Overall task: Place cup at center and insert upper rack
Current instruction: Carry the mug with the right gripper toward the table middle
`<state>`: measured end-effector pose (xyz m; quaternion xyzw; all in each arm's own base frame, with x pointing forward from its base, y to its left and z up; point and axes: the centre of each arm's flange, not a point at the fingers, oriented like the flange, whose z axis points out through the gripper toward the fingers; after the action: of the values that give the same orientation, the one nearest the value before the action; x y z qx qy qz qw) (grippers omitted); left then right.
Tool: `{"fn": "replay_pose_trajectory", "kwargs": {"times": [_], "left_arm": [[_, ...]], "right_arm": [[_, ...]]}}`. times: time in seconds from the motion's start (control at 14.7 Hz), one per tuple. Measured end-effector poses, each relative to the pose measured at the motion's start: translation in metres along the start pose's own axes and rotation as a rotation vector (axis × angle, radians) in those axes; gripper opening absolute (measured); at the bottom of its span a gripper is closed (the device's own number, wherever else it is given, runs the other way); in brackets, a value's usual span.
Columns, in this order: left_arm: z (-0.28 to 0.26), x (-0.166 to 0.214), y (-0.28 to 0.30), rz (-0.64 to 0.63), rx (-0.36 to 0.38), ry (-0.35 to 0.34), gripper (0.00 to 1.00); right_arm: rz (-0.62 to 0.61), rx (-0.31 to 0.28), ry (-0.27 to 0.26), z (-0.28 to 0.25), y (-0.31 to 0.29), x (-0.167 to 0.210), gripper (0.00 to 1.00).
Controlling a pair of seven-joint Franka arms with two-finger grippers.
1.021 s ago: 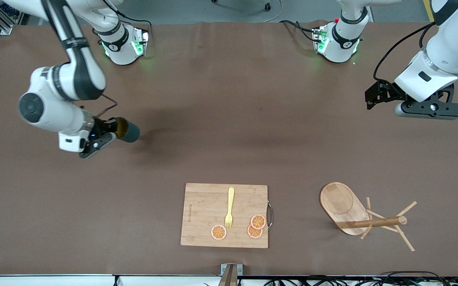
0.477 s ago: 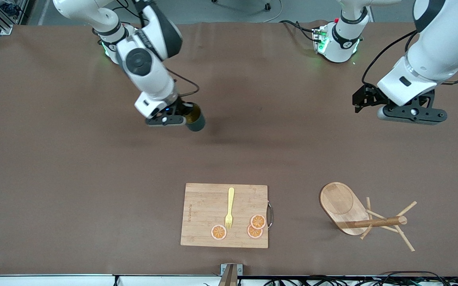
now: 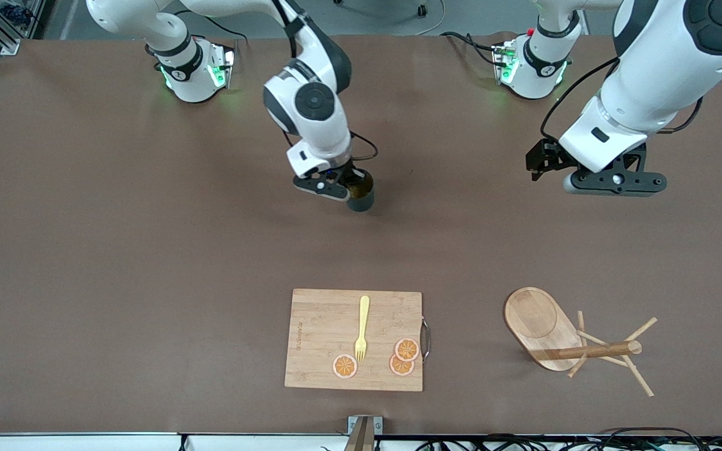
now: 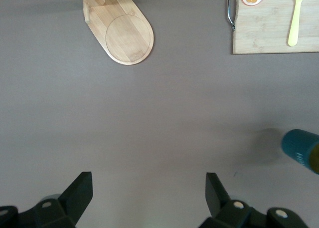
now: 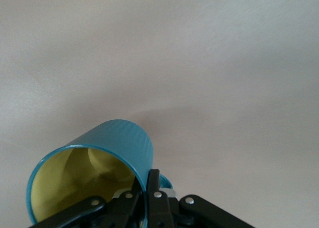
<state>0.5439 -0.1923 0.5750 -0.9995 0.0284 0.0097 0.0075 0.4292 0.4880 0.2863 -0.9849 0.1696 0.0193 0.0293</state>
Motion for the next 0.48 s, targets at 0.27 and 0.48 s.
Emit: {"fn": "replay_pose_trajectory", "kwargs": {"times": [0.27, 0.48], "left_arm": [[0.015, 0.000, 0.026, -0.070, -0.006, -0.015, 1.00], [0.026, -0.002, 0.051, -0.100, -0.011, -0.029, 1.00]], "right_arm": [[-0.012, 0.017, 0.023, 0.034, -0.018, -0.007, 0.04], [-0.024, 0.012, 0.027, 0.047, -0.025, -0.010, 0.19]]}}
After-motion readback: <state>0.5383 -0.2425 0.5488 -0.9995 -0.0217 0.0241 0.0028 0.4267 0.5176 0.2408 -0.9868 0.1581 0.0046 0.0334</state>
